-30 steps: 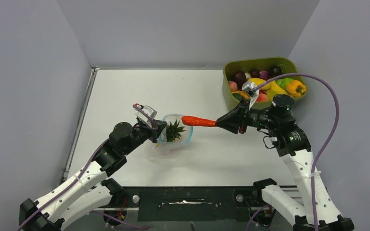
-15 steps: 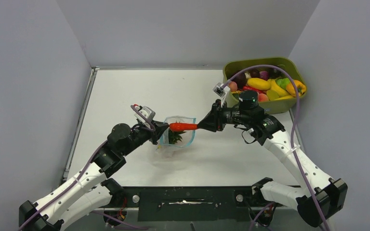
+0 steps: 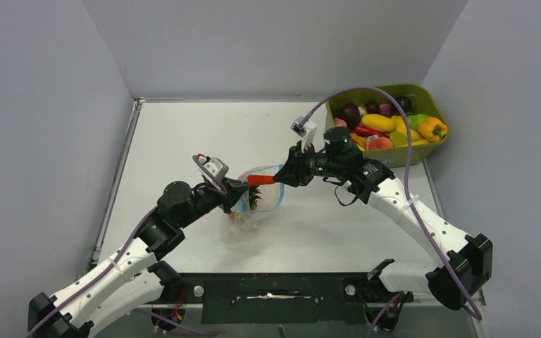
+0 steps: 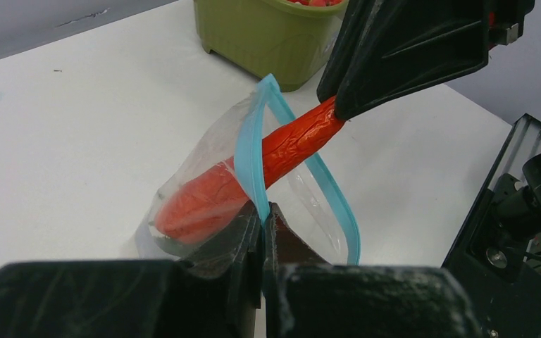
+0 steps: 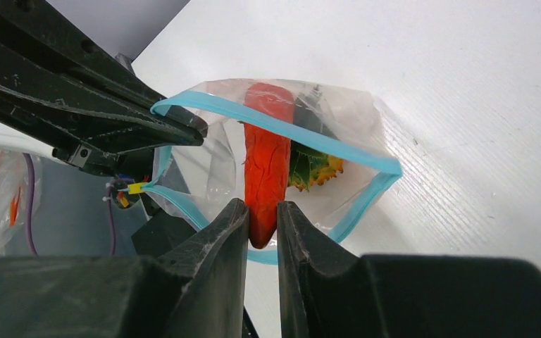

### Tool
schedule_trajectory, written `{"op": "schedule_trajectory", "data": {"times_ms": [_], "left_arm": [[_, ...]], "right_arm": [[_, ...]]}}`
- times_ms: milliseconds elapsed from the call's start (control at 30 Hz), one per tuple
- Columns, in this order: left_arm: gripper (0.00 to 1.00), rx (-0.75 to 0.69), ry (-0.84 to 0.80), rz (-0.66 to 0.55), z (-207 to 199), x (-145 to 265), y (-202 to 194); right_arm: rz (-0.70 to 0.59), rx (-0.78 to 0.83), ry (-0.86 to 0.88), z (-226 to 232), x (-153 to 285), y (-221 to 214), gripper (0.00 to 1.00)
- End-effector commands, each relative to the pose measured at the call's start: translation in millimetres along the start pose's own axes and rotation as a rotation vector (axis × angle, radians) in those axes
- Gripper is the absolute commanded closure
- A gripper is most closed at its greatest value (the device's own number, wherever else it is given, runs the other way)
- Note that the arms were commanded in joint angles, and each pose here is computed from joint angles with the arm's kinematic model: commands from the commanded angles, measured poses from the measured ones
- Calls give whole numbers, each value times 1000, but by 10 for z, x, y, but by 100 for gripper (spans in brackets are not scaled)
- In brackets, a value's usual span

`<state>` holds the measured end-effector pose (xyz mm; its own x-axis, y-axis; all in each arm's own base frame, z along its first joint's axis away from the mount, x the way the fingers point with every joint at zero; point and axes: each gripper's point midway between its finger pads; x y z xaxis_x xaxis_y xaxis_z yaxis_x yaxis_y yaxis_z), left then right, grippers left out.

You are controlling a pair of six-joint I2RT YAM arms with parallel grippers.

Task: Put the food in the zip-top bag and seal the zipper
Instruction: Place the fake vegetable in the zipper food storage bag.

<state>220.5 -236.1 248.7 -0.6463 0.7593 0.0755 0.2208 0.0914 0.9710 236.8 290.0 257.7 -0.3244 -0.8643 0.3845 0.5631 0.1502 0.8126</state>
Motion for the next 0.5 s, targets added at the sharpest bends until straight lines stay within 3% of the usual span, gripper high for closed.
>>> {"op": "schedule_trajectory", "data": {"times_ms": [0, 200, 467], "left_arm": [[100, -36, -61, -93, -114, -26, 273], [100, -82, -24, -66, -28, -36, 232], [100, -101, -25, -72, -31, -42, 277]], "right_arm": [[-106, 76, -24, 113, 46, 398, 100], [-47, 161, -180, -37, 326, 412, 100], [86, 198, -194, 78, 685, 173, 100]]}}
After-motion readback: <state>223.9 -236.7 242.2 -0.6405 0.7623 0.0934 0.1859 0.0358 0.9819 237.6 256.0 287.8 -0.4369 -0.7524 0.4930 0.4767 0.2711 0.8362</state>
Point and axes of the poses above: each gripper's point midway between its finger pads, its own x axis back along the fingers, its own z axis along the line the jaws close on, y = z × x, and after that the axes turned 1 degree about x, right-handed
